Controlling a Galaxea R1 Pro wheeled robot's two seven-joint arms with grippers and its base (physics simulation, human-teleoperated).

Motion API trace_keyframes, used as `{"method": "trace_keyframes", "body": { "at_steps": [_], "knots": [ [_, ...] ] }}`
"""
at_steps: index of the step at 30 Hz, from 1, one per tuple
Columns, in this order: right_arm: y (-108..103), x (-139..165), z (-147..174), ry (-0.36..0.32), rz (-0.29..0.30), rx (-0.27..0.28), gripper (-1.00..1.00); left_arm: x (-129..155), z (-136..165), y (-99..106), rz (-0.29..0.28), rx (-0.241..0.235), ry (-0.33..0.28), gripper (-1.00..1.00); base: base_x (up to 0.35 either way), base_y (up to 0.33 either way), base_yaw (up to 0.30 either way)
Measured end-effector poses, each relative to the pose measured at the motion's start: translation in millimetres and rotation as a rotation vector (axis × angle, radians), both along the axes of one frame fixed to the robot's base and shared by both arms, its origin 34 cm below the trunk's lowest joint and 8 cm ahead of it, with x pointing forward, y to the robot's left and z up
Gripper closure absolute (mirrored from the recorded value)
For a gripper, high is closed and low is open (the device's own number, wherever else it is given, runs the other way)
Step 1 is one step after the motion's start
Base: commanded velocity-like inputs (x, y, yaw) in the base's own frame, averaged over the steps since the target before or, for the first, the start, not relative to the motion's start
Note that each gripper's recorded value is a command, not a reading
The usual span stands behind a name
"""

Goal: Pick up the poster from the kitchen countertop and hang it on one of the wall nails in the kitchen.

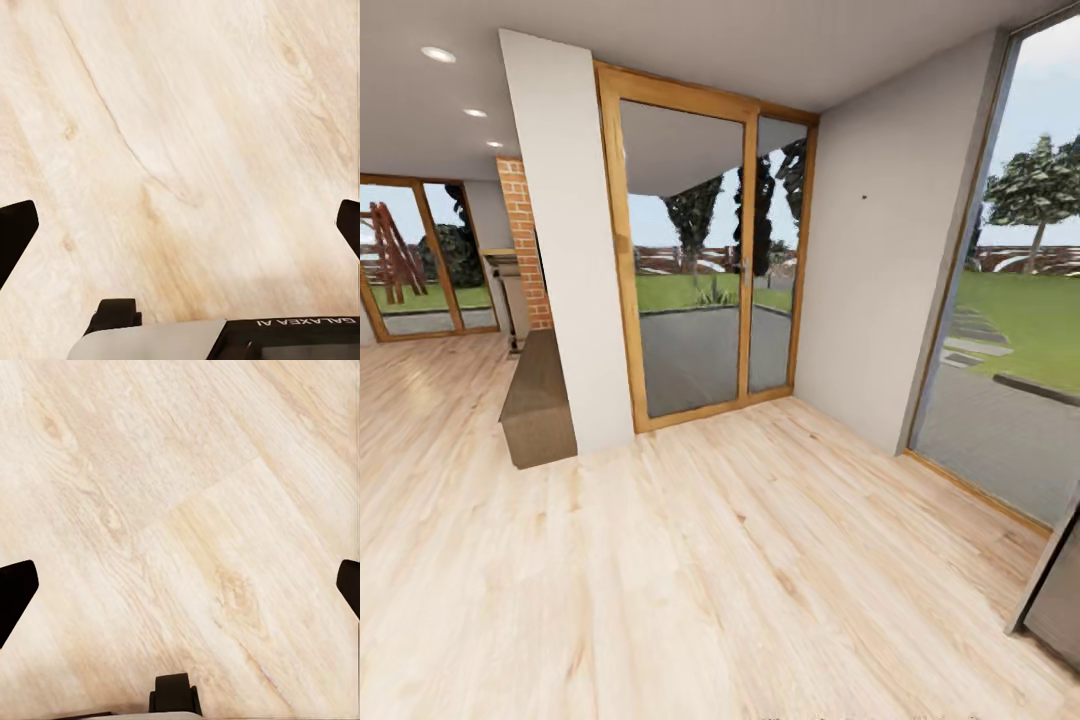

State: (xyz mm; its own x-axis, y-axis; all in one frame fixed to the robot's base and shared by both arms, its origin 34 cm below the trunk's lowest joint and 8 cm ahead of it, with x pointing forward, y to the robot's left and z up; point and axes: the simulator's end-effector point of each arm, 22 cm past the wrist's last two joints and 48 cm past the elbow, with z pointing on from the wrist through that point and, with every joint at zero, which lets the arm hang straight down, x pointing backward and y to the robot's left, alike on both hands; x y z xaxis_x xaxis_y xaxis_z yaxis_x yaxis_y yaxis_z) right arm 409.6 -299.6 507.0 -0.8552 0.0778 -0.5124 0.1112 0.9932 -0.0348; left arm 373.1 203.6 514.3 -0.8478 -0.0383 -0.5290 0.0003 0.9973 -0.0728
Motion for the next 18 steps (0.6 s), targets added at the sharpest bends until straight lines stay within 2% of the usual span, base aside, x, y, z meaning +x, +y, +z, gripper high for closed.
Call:
{"method": "trace_keyframes", "body": {
  "at_steps": [12, 18],
  "knots": [
    [0.0, -0.4, -0.2, 0.001, -0.002, 0.001, -1.0, 0.1, 0.0, -0.1, 0.0, 0.0, 0.0, -1.0, 0.0, 0.0, -0.3],
    [-5.3, -1.2, -0.2, 0.0, -0.027, 0.003, -1.0, 0.0, 0.0, 0.0, 0.0, 0.0, 0.0, -1.0, 0.0, 0.0, -0.3]
  ]
}}
